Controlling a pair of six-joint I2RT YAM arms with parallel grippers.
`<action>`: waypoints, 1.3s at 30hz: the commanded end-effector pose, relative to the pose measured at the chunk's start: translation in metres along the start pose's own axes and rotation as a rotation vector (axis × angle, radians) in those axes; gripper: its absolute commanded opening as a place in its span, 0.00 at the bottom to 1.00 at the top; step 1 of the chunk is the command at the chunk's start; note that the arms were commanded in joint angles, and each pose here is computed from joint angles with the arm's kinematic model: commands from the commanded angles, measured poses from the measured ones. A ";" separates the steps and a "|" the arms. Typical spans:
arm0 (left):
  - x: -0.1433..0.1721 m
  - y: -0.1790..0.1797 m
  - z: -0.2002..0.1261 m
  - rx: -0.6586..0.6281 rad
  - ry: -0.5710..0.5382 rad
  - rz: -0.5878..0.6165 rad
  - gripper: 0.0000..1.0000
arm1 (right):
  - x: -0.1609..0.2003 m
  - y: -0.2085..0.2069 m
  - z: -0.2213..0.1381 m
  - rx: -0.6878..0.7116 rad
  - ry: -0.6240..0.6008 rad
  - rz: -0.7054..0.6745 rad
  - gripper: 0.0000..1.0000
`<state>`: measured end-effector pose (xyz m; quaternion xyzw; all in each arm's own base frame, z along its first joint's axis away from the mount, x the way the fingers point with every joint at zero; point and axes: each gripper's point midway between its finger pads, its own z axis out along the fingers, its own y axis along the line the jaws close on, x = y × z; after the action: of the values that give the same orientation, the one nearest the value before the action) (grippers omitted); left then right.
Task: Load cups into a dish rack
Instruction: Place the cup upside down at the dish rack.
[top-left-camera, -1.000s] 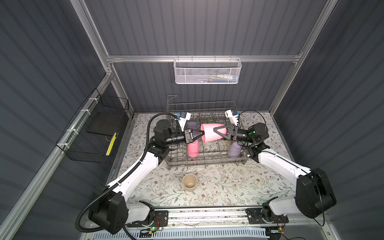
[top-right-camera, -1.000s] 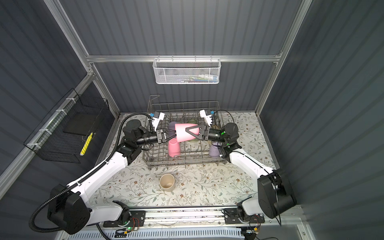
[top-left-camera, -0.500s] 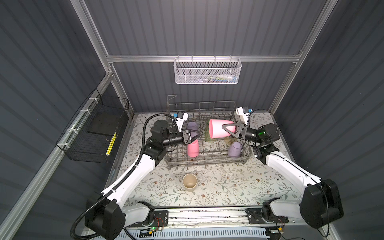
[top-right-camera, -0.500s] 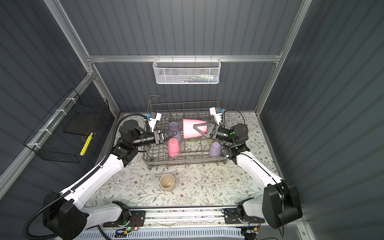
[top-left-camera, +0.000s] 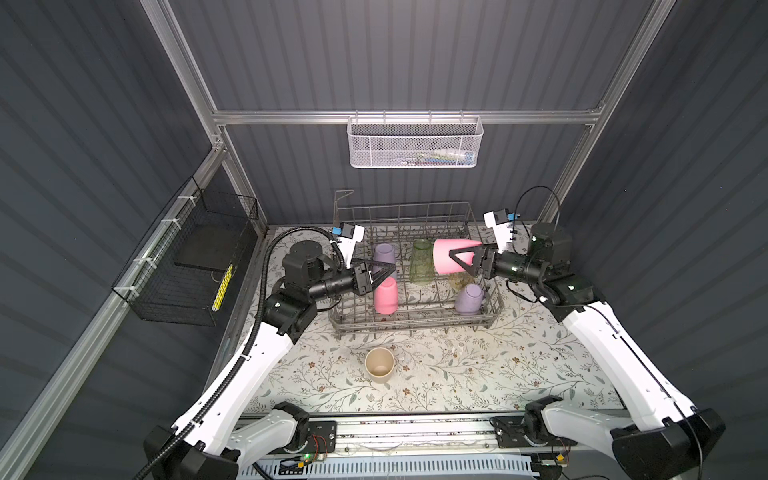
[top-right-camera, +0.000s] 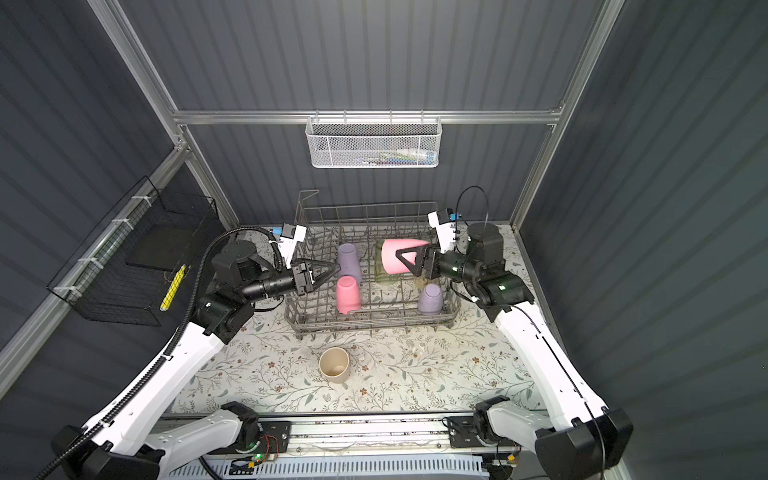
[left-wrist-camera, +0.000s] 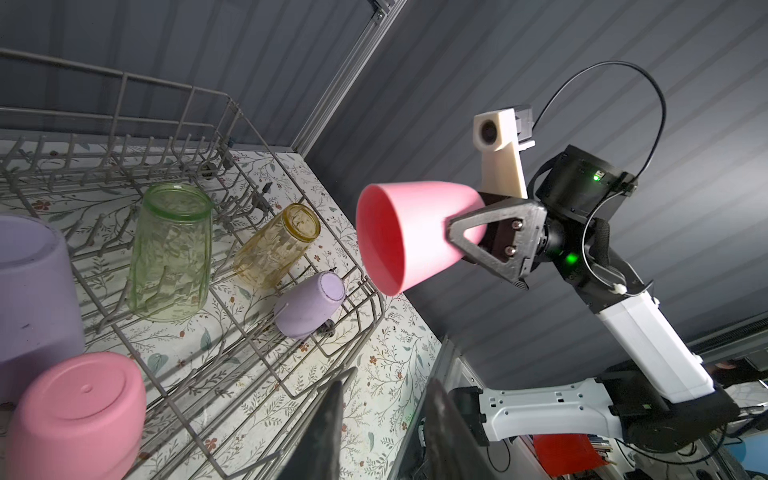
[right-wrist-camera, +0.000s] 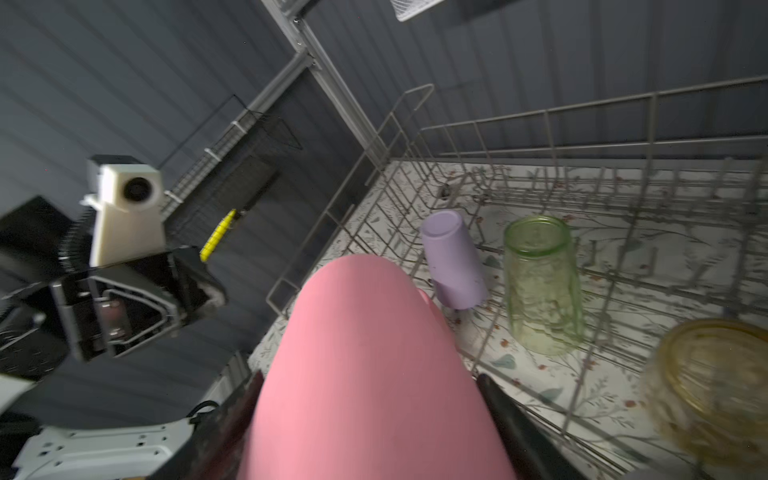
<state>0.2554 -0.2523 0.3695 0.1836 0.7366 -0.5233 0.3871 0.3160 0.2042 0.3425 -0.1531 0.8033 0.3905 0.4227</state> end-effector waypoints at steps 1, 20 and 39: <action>-0.001 0.000 -0.005 -0.025 0.006 0.024 0.34 | 0.056 -0.054 0.011 0.269 0.256 -0.068 0.47; 0.012 0.003 -0.016 -0.057 0.009 0.035 0.34 | 0.080 -0.078 0.090 0.346 0.463 -0.179 0.47; 0.016 0.003 -0.016 -0.054 0.024 0.048 0.33 | 0.115 -0.095 0.127 0.365 0.600 -0.207 0.49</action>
<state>0.2444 -0.2418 0.3620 0.1899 0.7487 -0.4979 0.3943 0.3729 0.2438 0.1635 -0.2515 0.9291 0.1367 0.2340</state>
